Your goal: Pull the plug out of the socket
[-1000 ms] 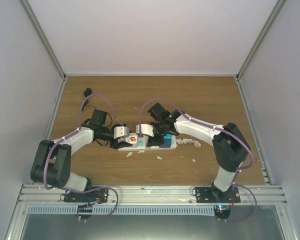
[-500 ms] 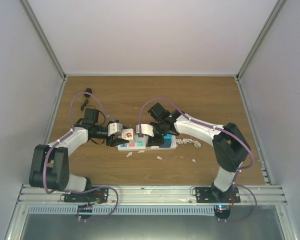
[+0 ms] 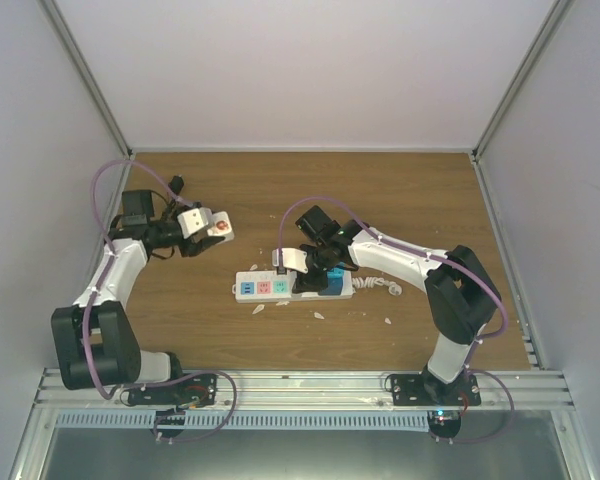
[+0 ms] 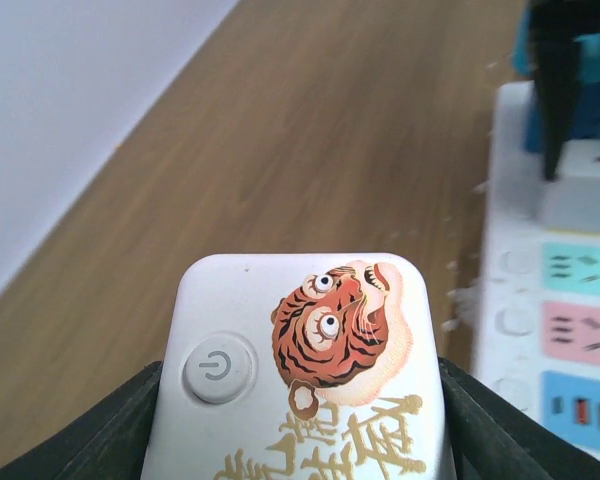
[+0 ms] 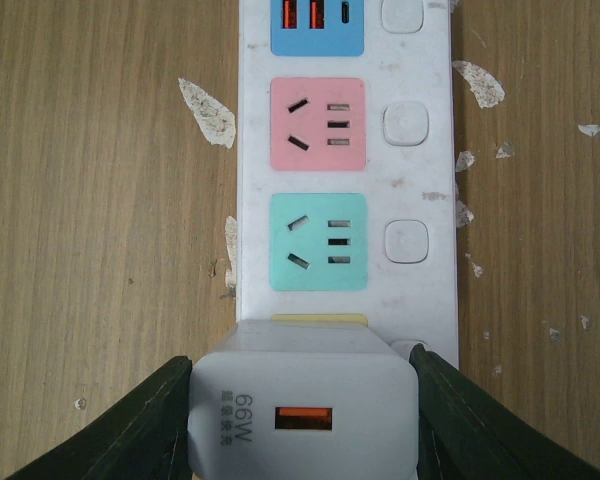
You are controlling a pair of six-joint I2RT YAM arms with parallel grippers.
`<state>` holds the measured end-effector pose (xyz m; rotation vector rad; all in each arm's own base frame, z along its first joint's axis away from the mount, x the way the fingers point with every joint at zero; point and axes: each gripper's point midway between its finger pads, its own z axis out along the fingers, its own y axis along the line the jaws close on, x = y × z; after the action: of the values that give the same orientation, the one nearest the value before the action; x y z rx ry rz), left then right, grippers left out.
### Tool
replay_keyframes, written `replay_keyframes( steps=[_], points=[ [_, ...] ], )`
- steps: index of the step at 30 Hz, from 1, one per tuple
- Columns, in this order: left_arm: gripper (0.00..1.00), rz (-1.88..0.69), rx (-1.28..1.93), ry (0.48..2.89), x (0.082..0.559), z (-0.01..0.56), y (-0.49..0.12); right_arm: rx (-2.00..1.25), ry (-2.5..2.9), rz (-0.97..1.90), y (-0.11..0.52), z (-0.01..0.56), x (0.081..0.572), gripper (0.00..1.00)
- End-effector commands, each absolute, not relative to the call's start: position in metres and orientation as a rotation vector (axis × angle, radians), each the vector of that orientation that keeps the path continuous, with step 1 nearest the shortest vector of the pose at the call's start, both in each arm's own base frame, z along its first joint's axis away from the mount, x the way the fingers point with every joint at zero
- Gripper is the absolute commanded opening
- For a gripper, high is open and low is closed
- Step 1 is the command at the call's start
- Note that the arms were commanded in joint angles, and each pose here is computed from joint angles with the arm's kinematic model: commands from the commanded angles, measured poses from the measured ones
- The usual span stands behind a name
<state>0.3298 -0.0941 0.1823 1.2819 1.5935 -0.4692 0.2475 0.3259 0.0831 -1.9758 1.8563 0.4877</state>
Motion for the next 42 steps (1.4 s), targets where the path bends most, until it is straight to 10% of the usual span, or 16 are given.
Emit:
replay_keyframes(
  steps=[1,14,42],
  points=[
    [0.34,-0.158,1.282,1.619,0.368,0.213,-0.067,-2.062,1.980,0.412,0.301,0.038,0.239,0.10],
    [0.36,0.448,1.390,1.566,0.437,0.257,-0.016,-2.064,1.983,0.432,0.303,0.038,0.238,0.10],
    [0.41,0.975,2.096,1.613,0.540,0.102,0.007,-2.074,1.978,0.531,0.308,0.040,0.228,0.11]
  ],
)
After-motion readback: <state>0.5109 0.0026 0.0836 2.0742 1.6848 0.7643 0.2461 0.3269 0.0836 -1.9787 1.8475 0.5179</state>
